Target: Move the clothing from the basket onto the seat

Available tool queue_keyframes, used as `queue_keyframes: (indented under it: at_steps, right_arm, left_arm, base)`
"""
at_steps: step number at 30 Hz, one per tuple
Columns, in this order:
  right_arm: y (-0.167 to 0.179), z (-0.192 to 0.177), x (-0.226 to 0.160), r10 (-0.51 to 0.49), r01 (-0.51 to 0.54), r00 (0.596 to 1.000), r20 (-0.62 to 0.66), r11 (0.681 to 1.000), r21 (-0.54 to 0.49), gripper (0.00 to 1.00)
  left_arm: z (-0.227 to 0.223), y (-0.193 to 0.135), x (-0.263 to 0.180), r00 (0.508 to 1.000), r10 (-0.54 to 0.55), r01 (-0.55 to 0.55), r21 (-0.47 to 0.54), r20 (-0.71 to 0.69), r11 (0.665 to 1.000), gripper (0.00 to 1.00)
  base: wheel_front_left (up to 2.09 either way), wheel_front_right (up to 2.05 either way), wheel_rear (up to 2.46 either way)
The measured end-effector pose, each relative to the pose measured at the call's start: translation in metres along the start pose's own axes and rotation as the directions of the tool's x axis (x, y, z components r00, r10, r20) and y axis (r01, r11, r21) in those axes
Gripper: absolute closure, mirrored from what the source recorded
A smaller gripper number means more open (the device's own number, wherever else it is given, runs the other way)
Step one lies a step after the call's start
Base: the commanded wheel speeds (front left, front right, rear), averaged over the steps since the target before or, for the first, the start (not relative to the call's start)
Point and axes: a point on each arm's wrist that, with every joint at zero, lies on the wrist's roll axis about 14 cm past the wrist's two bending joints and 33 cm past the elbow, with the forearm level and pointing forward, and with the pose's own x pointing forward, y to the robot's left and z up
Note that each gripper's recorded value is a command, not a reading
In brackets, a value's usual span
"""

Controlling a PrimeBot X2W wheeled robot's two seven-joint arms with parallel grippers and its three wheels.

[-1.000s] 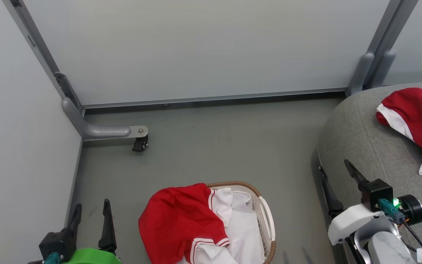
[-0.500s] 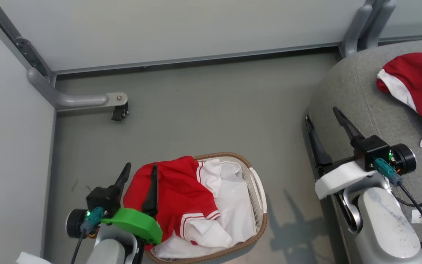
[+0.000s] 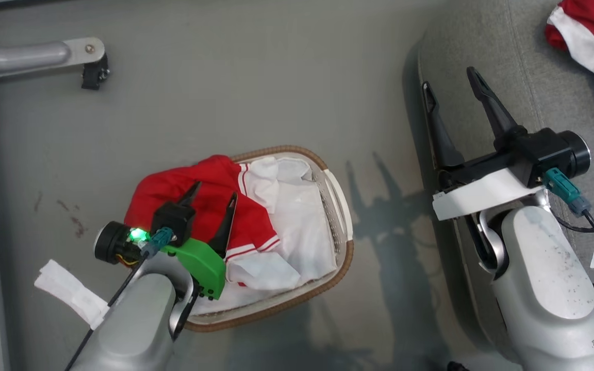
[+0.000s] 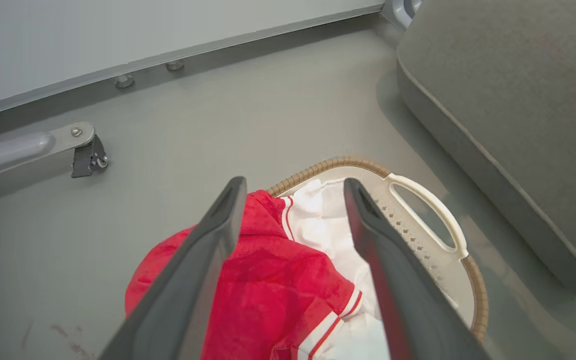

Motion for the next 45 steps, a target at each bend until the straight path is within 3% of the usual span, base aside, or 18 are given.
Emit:
queue_keyframes:
  at_steps: [11,21,29,30,32,39,45]
  right_arm:
    - [-0.017,-0.064,-0.001,-0.038,0.045,0.991,-0.128,0.998,0.051,0.00]
    - [-0.023,-0.110,-0.012,-0.048,0.066,0.972,-0.231,0.995,0.070,0.00]
    - [-0.028,-0.126,-0.019,-0.060,0.081,0.961,-0.270,0.995,0.066,0.00]
    - [-0.028,-0.126,-0.019,-0.060,0.081,0.960,-0.273,0.994,0.067,0.00]
    - [-0.028,-0.126,-0.020,-0.060,0.082,0.960,-0.275,0.994,0.069,0.00]
    - [-0.028,-0.109,-0.020,-0.061,0.079,0.967,-0.249,0.995,0.062,0.00]
    - [-0.025,-0.087,-0.021,-0.058,0.072,0.975,-0.216,0.996,0.058,0.00]
  left_arm:
    - [-0.106,-0.007,0.031,0.939,-0.128,0.143,0.026,-0.318,0.989,0.00]
    - [-0.183,-0.006,0.036,0.794,-0.176,0.252,0.052,-0.582,0.966,0.00]
    - [-0.213,-0.012,0.033,0.708,-0.196,0.307,0.047,-0.678,0.950,0.00]
    - [-0.215,-0.014,0.033,0.702,-0.200,0.312,0.043,-0.684,0.949,0.20]
    - [-0.212,-0.018,0.034,0.710,-0.210,0.304,0.024,-0.672,0.952,1.00]
    - [-0.192,-0.031,0.031,0.765,-0.221,0.247,-0.042,-0.606,0.968,1.00]
    - [-0.157,-0.034,0.031,0.842,-0.196,0.184,-0.075,-0.502,0.980,1.00]
  base:
    - [0.00,0.00,0.00]
    - [0.00,0.00,0.00]
    - [0.00,0.00,0.00]
    - [0.00,0.00,0.00]
    - [0.00,0.00,0.00]
    - [0.00,0.00,0.00]
    - [0.00,0.00,0.00]
